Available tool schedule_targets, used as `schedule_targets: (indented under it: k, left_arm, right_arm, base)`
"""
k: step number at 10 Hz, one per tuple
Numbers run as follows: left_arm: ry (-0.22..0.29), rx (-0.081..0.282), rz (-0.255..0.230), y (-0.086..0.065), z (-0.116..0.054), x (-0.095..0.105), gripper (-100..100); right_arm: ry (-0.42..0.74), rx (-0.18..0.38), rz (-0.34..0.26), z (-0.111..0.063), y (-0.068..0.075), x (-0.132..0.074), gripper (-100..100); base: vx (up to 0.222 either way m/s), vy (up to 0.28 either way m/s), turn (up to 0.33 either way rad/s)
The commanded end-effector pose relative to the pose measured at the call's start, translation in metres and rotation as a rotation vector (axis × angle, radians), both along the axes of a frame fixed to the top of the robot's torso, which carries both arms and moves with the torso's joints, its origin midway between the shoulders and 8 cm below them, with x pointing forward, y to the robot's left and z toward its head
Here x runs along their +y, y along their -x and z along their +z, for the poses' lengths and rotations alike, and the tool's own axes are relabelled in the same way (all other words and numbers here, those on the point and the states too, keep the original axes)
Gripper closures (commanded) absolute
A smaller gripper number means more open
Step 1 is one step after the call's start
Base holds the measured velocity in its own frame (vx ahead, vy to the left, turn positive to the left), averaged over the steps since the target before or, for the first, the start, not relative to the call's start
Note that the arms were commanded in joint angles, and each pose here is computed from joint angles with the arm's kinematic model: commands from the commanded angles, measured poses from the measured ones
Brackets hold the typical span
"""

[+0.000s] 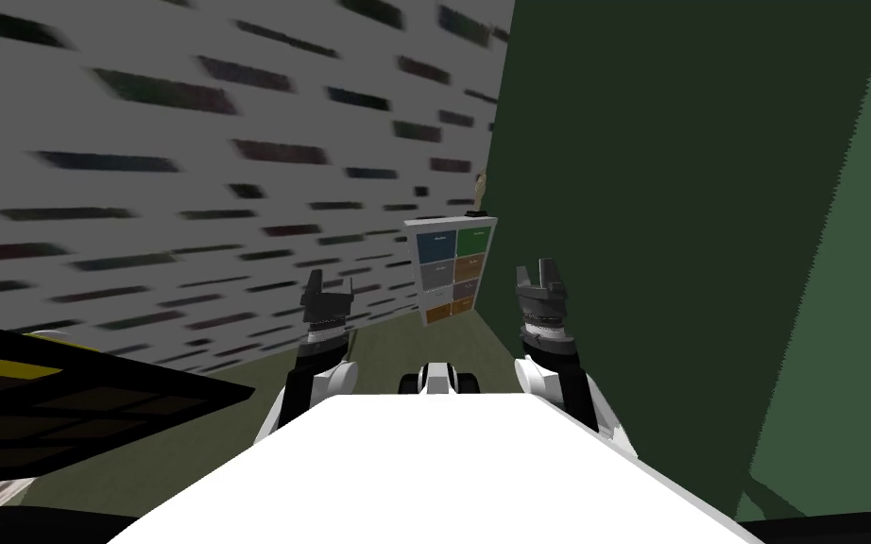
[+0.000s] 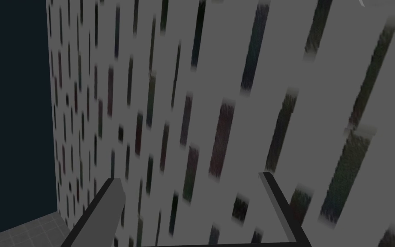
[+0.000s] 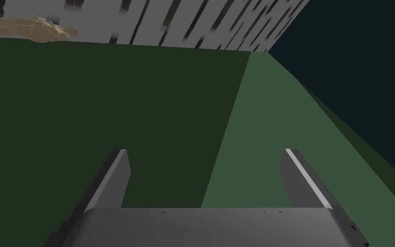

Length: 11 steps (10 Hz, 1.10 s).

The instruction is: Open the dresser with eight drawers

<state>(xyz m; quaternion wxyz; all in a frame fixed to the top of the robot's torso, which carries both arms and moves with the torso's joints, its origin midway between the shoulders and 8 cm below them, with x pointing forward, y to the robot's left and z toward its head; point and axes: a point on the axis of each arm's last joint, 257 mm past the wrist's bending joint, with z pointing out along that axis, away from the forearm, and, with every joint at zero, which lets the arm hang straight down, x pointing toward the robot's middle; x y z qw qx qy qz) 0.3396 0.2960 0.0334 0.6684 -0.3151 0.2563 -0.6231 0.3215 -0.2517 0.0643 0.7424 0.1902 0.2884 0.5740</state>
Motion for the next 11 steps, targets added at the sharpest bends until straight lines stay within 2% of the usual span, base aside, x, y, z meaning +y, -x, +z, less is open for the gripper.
schedule_targets:
  k: [1,6,7,11]
  left_arm:
    - [0.000,0.000,0.000,0.000,0.000,0.000,0]
    - [0.000,0.000,0.000,0.000,0.000,0.000,0]
    - [0.000,0.000,0.000,0.000,0.000,0.000,0]
    - [0.000,0.000,0.000,0.000,0.000,0.000,0]
  right_arm:
    - [0.132,0.014,-0.051,-0.010,-0.011,0.006,-100]
    - [0.351,0.018,-0.159,-0.026,-0.029,0.010,-100]
    - [0.361,0.016,-0.170,-0.026,-0.029,0.010,-100]
    - [0.550,0.003,-0.275,-0.038,-0.045,0.010,-100]
  base:
    - [0.075,0.094,-0.040]
    - [0.069,0.095,-0.032]
    - [0.057,0.085,-0.021]
    - [0.069,0.102,-0.033]
